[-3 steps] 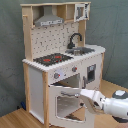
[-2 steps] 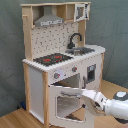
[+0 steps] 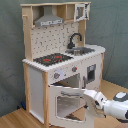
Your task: Play with the kitchen
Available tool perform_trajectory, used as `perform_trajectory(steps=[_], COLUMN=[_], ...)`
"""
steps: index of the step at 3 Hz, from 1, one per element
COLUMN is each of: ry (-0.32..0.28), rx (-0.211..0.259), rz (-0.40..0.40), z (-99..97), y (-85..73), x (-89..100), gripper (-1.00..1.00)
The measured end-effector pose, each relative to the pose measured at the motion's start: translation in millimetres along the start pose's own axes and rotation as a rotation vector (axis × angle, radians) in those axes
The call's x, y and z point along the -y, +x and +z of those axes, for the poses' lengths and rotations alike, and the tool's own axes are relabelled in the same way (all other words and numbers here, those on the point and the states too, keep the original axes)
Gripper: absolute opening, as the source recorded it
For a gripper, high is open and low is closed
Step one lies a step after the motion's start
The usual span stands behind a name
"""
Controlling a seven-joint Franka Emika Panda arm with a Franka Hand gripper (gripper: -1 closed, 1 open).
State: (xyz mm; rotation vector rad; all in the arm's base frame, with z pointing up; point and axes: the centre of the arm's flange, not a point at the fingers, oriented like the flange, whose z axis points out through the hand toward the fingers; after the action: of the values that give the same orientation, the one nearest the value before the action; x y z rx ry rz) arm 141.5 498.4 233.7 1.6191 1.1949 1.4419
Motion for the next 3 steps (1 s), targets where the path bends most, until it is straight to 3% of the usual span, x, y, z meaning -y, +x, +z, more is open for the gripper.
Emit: perform_trajectory(steps=[1, 2, 3], ry=[-0.024, -0.068, -0.135], rx=[0.079, 0.158, 0.252], rz=[0.074, 0.129, 0.187], z=[14.8, 34.1, 73.8], y=[-27.5, -66.9, -100.4], x=[-5.7, -19.4, -50.9], gripper=[1.00, 1.00, 1.00])
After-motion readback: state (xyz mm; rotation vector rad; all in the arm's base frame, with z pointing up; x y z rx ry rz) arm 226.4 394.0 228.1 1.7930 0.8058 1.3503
